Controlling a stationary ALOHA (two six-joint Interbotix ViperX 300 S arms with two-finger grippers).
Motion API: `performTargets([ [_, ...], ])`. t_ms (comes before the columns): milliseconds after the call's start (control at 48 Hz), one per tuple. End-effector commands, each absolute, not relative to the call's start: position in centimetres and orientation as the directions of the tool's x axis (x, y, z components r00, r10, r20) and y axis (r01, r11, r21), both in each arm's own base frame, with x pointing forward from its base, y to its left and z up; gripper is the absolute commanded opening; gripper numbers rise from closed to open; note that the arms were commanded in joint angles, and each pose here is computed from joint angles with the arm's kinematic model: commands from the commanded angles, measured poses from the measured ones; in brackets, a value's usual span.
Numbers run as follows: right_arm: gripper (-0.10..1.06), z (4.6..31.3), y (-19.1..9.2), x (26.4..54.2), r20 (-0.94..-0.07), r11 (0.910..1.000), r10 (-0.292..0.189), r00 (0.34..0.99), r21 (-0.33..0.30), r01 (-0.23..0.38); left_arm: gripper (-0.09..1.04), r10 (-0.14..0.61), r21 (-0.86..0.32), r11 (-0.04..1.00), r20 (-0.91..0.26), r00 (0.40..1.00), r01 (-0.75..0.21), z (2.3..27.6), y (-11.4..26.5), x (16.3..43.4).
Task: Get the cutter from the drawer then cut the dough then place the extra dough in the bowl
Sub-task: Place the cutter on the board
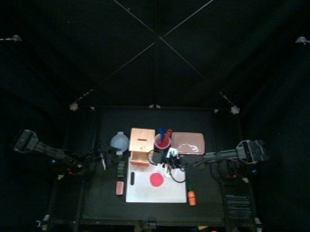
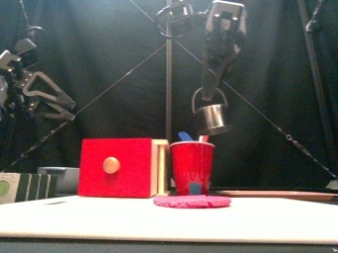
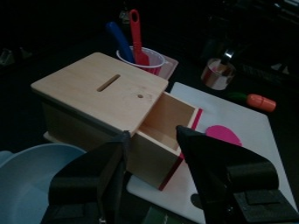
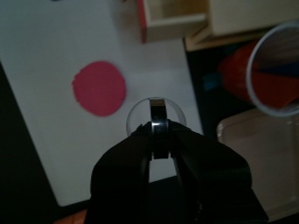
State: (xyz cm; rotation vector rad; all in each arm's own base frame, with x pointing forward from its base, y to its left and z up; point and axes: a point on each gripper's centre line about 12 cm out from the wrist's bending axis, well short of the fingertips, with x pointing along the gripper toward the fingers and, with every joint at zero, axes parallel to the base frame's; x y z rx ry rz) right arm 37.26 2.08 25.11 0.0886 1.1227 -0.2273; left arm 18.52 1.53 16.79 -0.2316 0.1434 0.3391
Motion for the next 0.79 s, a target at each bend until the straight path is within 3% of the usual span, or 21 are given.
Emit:
performTargets([
  [21, 0.60, 24.7, 2.6, 35.3, -0.872, 0.9719, -0.116, 0.475, -0.001, 0.236, 0.83, 0.321, -0.215, 0.913, -0.143, 0.936, -0.346, 18.0, 1.5, 19.3],
  [188, 0.60, 21.5, 3.0, 33.3, -0.866, 0.9689, -0.093, 0.492, 0.035, 0.245, 0.83, 0.346, -0.221, 0.904, -0.128, 0.929, -0.367, 18.5, 2.0, 19.6],
  [375, 0.60, 19.0, 3.1, 32.1, -0.857, 0.9721, -0.066, 0.511, 0.060, 0.227, 0.83, 0.367, -0.220, 0.898, -0.109, 0.924, -0.382, 19.1, 2.4, 19.9],
  [792, 0.72, 18.0, 3.1, 31.6, -0.855, 0.9767, -0.063, 0.514, 0.053, 0.208, 0.83, 0.393, -0.224, 0.887, -0.094, 0.915, -0.404, 19.6, 3.0, 20.2],
])
